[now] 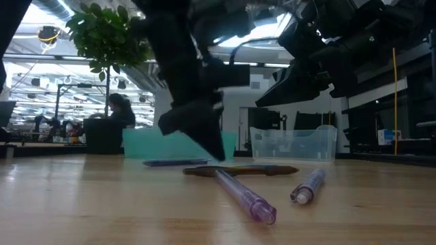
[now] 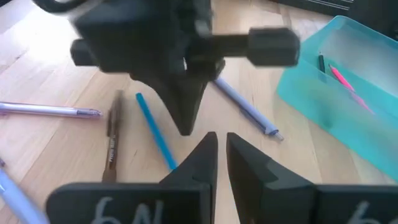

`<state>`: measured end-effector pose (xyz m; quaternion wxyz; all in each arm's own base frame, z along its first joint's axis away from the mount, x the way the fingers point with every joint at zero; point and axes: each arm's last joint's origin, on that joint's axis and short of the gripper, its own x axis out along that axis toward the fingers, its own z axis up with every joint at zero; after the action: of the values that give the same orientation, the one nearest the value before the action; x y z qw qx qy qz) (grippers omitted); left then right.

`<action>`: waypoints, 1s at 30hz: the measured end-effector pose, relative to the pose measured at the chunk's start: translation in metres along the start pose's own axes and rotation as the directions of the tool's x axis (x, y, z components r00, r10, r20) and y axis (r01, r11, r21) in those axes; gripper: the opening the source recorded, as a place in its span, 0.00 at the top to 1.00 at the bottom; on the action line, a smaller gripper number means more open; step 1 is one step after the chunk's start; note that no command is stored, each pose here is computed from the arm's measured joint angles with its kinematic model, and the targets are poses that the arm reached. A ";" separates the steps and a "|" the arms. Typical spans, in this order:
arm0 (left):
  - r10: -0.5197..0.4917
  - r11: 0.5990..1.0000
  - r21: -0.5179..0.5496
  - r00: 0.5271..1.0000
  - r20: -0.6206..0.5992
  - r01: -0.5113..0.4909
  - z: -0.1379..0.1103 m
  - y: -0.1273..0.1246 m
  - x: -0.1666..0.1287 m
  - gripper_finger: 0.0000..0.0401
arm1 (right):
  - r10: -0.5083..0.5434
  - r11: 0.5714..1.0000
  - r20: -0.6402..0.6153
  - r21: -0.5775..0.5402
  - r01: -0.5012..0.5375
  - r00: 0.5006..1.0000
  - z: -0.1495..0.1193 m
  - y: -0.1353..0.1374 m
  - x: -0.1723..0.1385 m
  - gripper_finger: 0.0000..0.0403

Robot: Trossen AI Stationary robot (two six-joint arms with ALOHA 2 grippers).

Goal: Sort pens & pencils
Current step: Put the blue pencil into the blue bin

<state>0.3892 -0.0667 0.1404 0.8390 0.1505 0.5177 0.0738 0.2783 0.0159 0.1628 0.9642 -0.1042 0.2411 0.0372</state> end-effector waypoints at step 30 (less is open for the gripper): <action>-0.048 0.999 -0.005 0.990 0.135 0.049 0.048 -0.011 -0.054 0.99 | -0.150 0.986 -0.181 0.047 0.161 0.972 0.011 0.037 -0.069 0.91</action>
<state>0.4069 -0.1001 0.2024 0.8742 0.1391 0.4631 0.0453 0.2182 0.0533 0.1976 0.9416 -0.0961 0.3180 -0.0554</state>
